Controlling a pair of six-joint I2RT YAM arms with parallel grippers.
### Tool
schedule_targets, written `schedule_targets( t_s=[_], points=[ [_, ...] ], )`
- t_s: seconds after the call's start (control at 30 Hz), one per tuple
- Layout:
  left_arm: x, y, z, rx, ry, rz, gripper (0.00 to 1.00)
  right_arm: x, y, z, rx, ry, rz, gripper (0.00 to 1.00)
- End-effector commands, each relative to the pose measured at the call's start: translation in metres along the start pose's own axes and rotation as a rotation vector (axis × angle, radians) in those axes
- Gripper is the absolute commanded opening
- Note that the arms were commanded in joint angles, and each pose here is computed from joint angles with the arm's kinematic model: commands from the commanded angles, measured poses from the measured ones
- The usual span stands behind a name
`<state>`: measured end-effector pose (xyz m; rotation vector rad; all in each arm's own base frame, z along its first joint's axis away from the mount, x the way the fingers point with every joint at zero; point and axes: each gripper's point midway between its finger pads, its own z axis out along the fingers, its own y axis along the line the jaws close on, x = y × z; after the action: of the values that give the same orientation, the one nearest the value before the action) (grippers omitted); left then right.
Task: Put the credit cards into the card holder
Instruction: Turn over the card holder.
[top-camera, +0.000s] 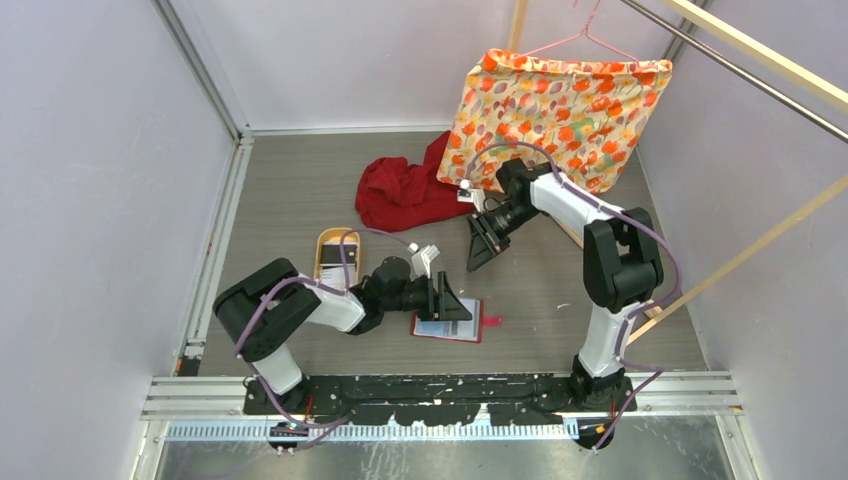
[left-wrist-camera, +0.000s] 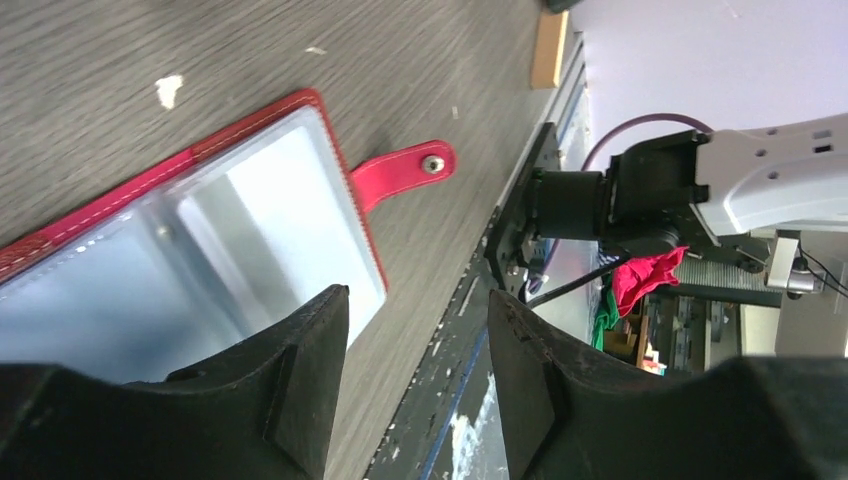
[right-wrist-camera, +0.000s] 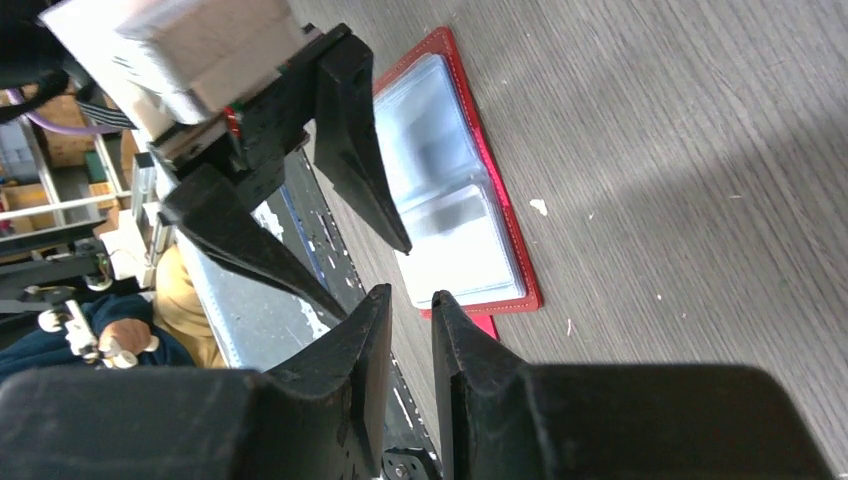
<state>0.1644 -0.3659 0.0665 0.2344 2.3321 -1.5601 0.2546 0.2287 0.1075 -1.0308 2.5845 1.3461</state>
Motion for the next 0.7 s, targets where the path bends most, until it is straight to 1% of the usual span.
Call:
schedule_targets(
  t_s=[0.0,0.13,0.17,0.23,0.3,0.37,0.4,0.43,0.5,0.53,0.6,0.67],
  points=[
    [-0.026,-0.041,-0.015,0.083,-0.099,0.144,0.55,-0.007,0.014,-0.017,0.052,-0.057,-0.133,0.27],
    [-0.035,-0.036,-0.045,-0.052,-0.164,0.283,0.55,-0.007,0.027,-0.032,0.095,-0.101,-0.251,0.26],
    [-0.039,-0.034,-0.055,-0.093,-0.186,0.337,0.56,-0.006,0.032,-0.036,0.105,-0.116,-0.287,0.26],
    [-0.046,-0.027,-0.076,-0.192,-0.226,0.413,0.60,-0.006,0.042,-0.044,0.127,-0.150,-0.368,0.27],
    [-0.058,-0.020,-0.099,-0.295,-0.282,0.482,0.73,-0.007,0.051,-0.055,0.168,-0.194,-0.459,0.28],
    [-0.073,-0.013,-0.121,-0.400,-0.336,0.516,0.85,-0.012,0.054,-0.066,0.245,-0.244,-0.535,0.32],
    [-0.078,-0.008,-0.131,-0.452,-0.348,0.520,0.90,-0.015,0.054,-0.072,0.288,-0.267,-0.566,0.37],
    [-0.084,-0.005,-0.141,-0.495,-0.357,0.524,0.92,-0.018,0.054,-0.078,0.326,-0.291,-0.590,0.44],
    [-0.096,-0.001,-0.156,-0.558,-0.386,0.512,0.99,-0.022,0.059,-0.085,0.354,-0.324,-0.621,0.64],
    [-0.102,0.002,-0.164,-0.590,-0.403,0.482,1.00,-0.023,0.064,-0.087,0.345,-0.329,-0.618,0.70],
    [-0.108,0.004,-0.171,-0.591,-0.436,0.408,1.00,-0.025,0.081,-0.086,0.261,-0.320,-0.583,0.72],
    [-0.112,0.006,-0.171,-0.551,-0.480,0.302,1.00,-0.026,0.092,-0.082,0.171,-0.298,-0.532,0.70]
  ],
)
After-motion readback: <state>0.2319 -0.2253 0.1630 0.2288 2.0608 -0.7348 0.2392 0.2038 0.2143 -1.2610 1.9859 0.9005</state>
